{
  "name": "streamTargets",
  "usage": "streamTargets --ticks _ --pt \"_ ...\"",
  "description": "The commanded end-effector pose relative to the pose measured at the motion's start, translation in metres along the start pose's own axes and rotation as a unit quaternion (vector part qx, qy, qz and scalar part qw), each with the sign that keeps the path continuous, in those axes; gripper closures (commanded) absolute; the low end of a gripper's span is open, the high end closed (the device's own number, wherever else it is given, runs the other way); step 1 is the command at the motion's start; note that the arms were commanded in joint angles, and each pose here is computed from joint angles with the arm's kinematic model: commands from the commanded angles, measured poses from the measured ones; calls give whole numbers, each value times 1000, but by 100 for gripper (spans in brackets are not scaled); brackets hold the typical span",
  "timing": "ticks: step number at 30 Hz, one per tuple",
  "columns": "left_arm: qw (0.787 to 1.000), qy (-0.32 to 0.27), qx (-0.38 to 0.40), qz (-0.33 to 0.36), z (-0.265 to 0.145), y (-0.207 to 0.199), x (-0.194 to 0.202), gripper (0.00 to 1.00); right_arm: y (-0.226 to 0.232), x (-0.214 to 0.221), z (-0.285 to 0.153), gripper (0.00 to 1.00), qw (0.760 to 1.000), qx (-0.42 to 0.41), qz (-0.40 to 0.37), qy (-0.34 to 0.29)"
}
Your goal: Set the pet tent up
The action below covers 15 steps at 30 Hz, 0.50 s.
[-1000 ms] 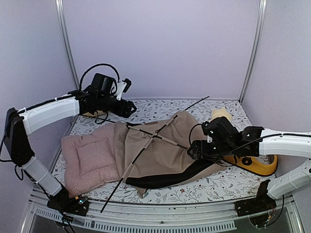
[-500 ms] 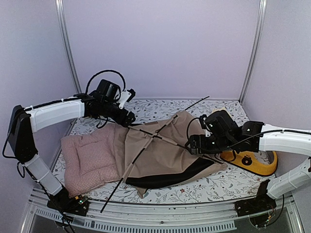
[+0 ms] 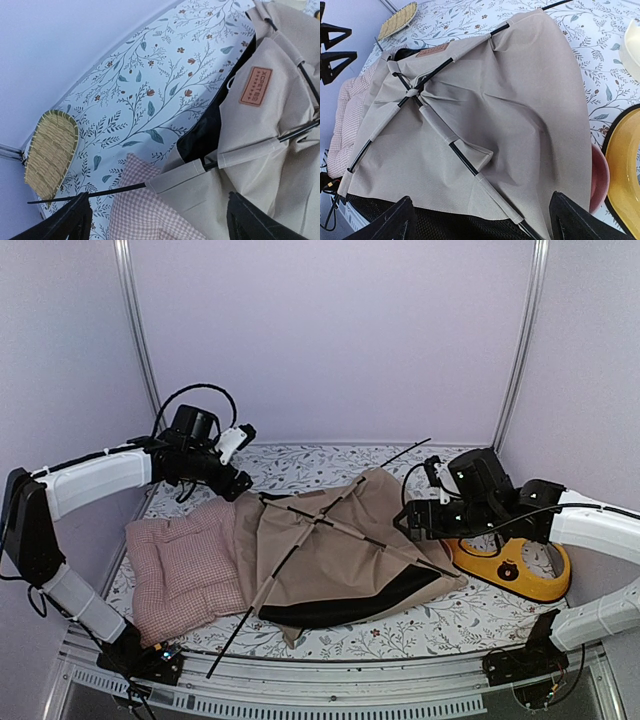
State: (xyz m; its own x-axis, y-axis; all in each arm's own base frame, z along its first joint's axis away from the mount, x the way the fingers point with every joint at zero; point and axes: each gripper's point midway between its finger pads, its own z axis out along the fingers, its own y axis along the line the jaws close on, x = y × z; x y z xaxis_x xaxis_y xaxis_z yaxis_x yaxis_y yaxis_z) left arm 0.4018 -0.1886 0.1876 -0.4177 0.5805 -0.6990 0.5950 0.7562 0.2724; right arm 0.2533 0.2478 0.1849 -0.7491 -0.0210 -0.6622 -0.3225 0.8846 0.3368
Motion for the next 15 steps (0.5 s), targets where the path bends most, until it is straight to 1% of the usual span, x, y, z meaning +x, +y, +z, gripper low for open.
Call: streamTargets --ticks 1,5,12,15 --pt "999 18 -16 44 -3 3 15 6 5 -26 -13 5 999 -25 -14 -35" --pt "997 9 5 75 -2 -7 17 6 5 -33 -16 5 998 -29 -22 -44" --pt "991 -23 -4 133 -6 -6 13 5 0 -39 -17 4 998 -27 -20 -55" --pt "989 -14 -6 145 0 -1 16 4 -2 -41 -17 4 998 -25 -20 -59"
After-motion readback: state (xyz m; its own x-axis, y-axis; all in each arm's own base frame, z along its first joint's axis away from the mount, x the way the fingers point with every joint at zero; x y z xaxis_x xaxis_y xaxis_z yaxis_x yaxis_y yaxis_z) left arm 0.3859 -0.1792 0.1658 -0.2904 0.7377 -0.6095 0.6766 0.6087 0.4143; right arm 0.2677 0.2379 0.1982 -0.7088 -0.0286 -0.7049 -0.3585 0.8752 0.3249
